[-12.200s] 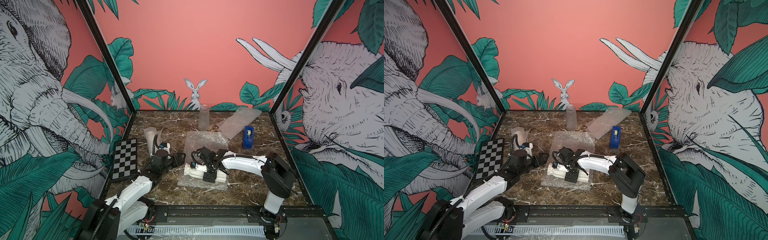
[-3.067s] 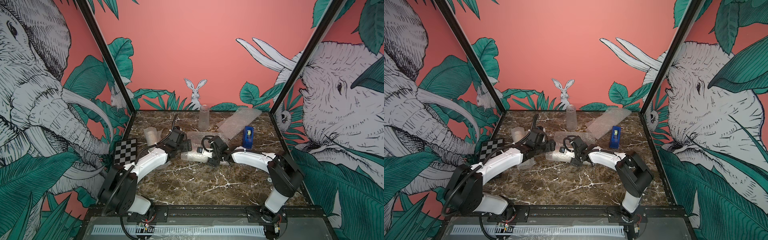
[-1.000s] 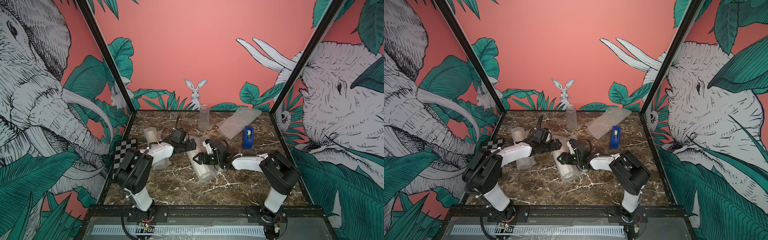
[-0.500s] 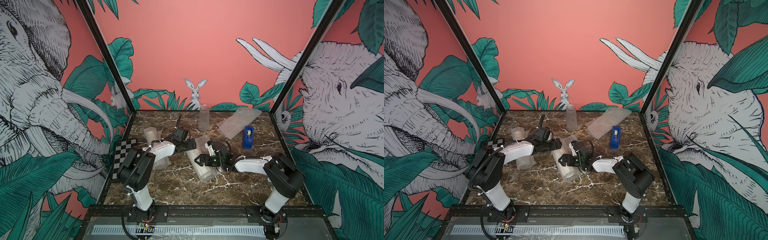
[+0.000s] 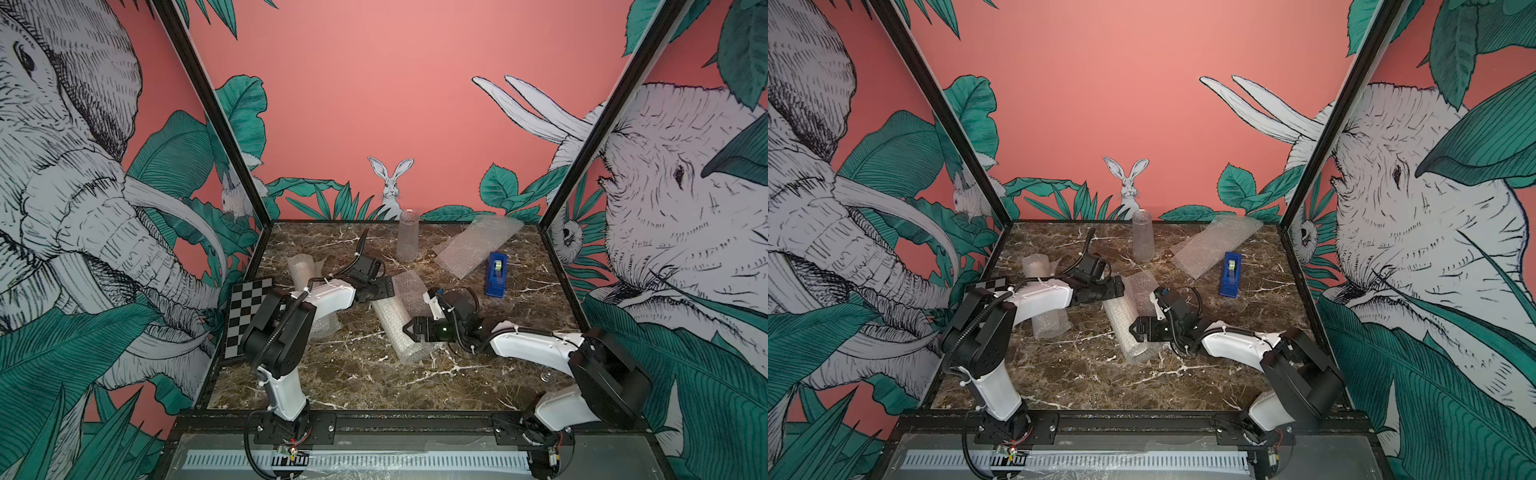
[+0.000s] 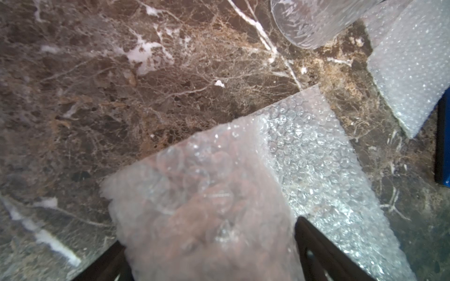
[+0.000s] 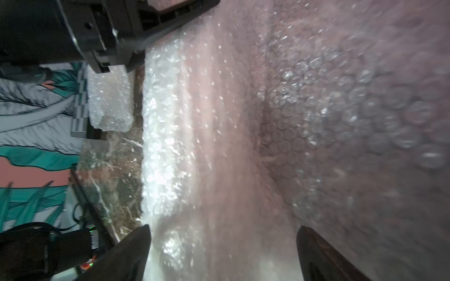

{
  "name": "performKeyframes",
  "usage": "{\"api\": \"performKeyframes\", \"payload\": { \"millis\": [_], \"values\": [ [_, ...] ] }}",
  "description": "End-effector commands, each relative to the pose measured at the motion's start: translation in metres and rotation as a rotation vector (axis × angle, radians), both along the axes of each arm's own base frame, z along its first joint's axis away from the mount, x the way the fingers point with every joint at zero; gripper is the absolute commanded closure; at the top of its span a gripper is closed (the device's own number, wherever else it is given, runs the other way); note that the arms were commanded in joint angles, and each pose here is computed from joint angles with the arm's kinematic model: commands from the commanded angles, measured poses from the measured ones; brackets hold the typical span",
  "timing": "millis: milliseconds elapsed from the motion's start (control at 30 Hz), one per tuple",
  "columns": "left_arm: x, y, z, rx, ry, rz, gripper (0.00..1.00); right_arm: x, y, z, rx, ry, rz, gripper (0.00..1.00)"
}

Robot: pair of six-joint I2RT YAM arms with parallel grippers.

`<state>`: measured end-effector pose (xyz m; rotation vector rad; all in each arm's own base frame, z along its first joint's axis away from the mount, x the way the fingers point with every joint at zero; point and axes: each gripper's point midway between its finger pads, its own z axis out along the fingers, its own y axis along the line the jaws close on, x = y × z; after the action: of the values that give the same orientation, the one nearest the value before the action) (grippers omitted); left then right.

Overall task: Wrap vases in bubble wrap
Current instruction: Wrap the vase in bubble wrap.

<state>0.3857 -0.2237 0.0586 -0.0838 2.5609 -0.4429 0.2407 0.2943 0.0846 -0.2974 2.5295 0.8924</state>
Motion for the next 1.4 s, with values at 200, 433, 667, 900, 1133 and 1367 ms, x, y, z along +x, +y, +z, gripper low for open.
{"api": "performKeyframes", "payload": {
  "millis": [200, 433, 667, 900, 1133, 1367],
  "values": [
    [-0.014, 0.013, -0.025, 0.101, 0.088, 0.003, 0.07, 0.002, 0.008, 0.036, -0.548, -0.338, 0.137, 0.07],
    [-0.014, 0.013, -0.025, 0.104, 0.090, 0.004, 0.07, 0.002, 0.038, 0.026, -0.623, -0.360, 0.190, 0.09],
    [-0.012, 0.014, -0.026, 0.107, 0.089, 0.011, 0.07, 0.000, 0.051, 0.005, -0.634, -0.320, 0.228, 0.16],
    [-0.006, 0.007, -0.018, 0.080, 0.082, 0.003, 0.06, -0.006, 0.041, -0.020, -0.601, -0.205, 0.201, 0.15],
    [0.006, -0.006, 0.010, 0.022, 0.038, -0.030, 0.01, -0.012, 0.042, -0.029, -0.373, -0.086, 0.156, 0.23],
    [0.020, -0.003, 0.051, 0.002, -0.033, -0.028, 0.00, -0.010, 0.044, -0.031, -0.129, 0.007, 0.100, 0.27]
  ]
}}
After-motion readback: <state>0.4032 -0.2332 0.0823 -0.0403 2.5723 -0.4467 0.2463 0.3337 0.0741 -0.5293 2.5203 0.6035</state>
